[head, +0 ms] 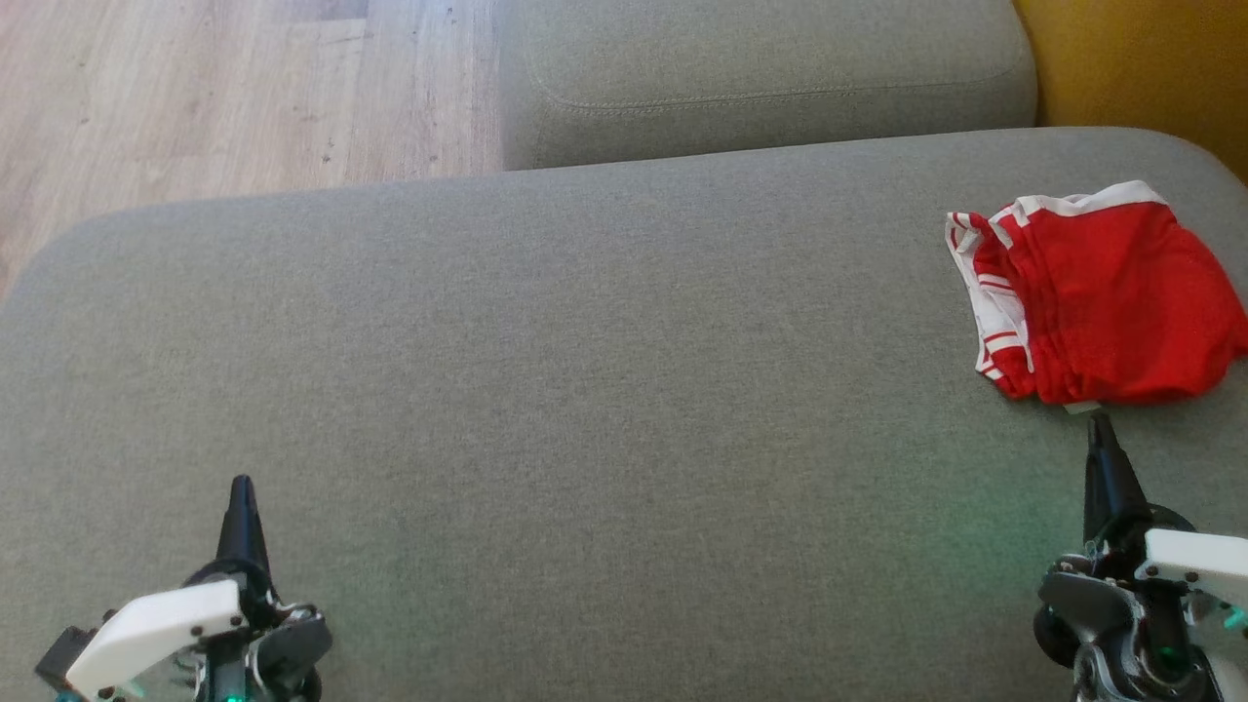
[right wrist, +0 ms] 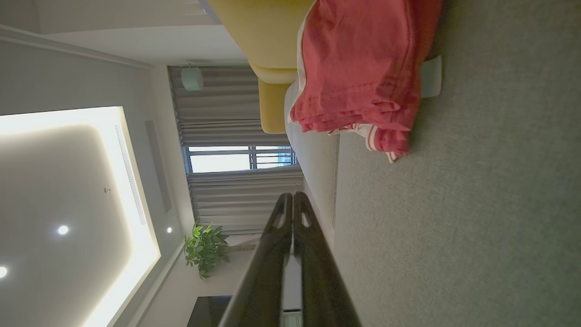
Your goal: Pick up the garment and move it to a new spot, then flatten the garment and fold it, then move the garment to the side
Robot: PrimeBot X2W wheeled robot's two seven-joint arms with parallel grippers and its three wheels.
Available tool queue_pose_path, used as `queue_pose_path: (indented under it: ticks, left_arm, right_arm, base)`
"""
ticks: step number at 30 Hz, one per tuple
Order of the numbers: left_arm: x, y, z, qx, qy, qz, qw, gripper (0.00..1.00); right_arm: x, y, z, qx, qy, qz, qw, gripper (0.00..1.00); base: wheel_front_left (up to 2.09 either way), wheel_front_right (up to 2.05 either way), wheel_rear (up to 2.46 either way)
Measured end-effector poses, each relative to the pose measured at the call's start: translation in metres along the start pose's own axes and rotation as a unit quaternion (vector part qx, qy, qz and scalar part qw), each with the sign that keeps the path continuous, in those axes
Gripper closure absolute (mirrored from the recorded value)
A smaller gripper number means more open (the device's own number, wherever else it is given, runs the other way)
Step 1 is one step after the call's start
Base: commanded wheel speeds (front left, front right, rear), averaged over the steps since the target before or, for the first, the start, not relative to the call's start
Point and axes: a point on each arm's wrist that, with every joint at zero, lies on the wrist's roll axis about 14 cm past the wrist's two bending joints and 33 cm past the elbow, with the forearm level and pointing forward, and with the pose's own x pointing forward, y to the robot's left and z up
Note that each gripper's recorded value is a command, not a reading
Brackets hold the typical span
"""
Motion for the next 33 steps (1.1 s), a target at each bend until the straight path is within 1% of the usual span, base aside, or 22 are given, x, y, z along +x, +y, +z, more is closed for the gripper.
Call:
queue_pose_path:
  ticks: [33]
  left_arm:
    - [0.0000, 0.0000, 0.0004, 0.000, -0.001, 0.000, 1.000, 1.00]
  right_arm:
    - [0.0001, 0.0003, 0.0001, 0.000, 0.000, 0.000, 1.000, 1.00]
  base:
    - [0.00, 0.00, 0.00]
